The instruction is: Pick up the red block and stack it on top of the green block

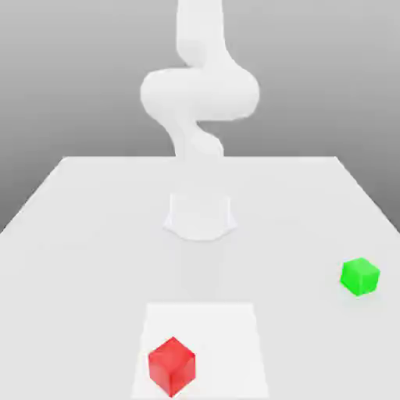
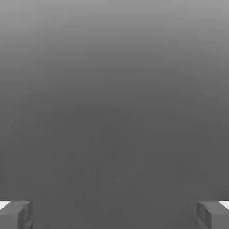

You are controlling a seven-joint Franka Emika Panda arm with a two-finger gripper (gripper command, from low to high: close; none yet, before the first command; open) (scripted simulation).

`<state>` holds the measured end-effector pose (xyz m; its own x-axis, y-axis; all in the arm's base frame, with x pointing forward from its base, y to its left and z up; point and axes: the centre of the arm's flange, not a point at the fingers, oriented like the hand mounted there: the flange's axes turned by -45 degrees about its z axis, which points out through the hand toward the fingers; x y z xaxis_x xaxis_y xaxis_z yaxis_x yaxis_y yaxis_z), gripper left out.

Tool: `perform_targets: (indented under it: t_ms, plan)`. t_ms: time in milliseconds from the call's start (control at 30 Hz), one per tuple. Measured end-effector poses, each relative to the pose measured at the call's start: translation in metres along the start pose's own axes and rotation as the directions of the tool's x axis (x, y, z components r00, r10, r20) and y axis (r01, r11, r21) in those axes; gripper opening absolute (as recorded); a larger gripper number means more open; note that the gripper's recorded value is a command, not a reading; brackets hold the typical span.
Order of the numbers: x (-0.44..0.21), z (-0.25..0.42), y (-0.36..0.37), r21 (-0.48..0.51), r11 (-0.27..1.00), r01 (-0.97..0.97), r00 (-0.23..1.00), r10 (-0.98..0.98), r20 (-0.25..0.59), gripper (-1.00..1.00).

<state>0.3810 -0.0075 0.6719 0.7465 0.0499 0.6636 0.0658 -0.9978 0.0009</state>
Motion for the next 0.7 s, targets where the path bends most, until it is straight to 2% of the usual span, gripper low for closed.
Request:
perform_targets:
  t_ms: [333, 700]
  plan:
    - [-0.052, 0.201, 0.016, 0.181, 0.957, 0.228, 0.929, -0.270, 0.255, 0.00]
    - [-0.184, 0.361, 0.027, 0.364, 0.829, 0.425, 0.700, -0.556, 0.447, 0.00]
